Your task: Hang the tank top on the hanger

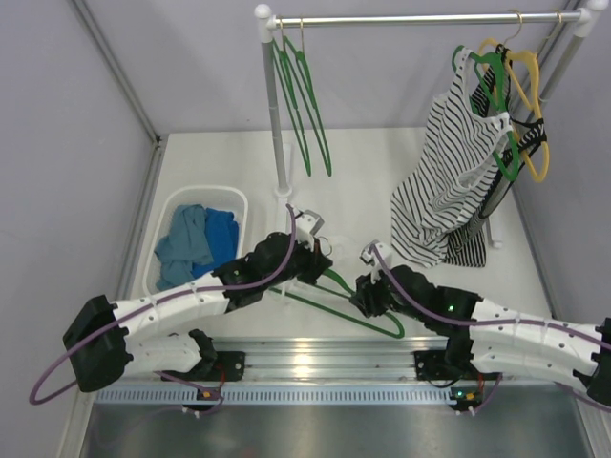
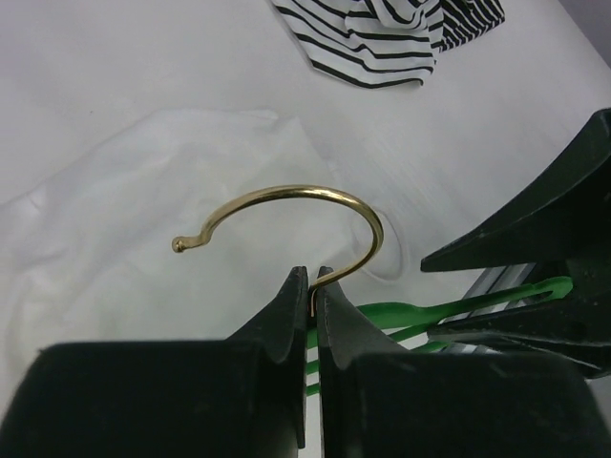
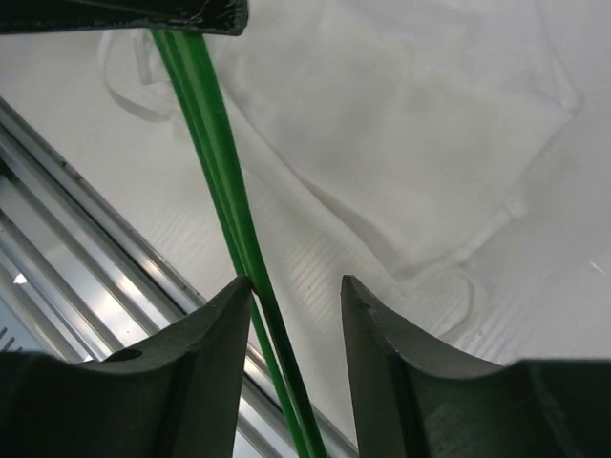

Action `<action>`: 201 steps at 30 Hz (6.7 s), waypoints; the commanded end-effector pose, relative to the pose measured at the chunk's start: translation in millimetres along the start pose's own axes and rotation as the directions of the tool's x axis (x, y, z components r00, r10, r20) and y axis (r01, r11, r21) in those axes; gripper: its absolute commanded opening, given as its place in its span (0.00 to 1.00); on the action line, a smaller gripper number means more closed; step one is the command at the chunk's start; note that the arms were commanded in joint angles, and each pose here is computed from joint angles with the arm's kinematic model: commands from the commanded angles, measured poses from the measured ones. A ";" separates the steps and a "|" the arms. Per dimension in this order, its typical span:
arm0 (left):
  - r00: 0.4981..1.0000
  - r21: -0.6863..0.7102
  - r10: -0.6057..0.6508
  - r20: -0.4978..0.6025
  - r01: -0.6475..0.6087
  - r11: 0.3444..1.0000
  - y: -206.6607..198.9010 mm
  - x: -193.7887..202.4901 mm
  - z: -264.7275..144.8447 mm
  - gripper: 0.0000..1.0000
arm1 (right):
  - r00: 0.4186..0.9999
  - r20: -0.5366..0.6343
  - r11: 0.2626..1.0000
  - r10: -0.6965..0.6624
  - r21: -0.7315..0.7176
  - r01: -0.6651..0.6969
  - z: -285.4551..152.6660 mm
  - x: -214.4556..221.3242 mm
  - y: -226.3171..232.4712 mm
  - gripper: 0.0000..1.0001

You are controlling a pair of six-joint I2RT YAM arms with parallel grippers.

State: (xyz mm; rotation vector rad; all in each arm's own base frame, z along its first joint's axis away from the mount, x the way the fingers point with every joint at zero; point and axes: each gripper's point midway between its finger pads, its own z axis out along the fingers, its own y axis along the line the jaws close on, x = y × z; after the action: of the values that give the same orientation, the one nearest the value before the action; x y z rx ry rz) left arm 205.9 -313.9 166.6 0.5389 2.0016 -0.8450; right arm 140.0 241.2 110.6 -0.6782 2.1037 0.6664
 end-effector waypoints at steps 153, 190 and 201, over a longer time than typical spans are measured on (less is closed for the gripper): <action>0.896 -0.487 0.297 0.329 -0.108 0.867 -32.1 -183.2 -93.1 0.00 | 0.964 0.216 0.939 0.155 0.273 -0.212 -96.0 -212.2 -33.6 0.00; 0.861 -0.504 0.316 0.399 -0.083 0.860 -70.3 -282.3 -132.6 0.00 | 0.920 0.392 0.994 -0.010 0.102 -0.033 -171.0 -302.2 8.4 0.49; 0.884 -0.341 0.260 0.389 -0.124 0.932 -92.8 -270.8 -130.4 0.00 | 0.821 0.485 0.938 -0.301 -0.005 0.347 -183.6 -296.2 40.0 0.65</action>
State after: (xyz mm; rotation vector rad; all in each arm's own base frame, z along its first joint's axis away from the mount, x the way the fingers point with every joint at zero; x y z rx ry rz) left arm 228.9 -299.2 455.7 0.3420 1.6291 -0.3384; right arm 177.4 201.5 454.0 -0.6623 1.5876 0.6484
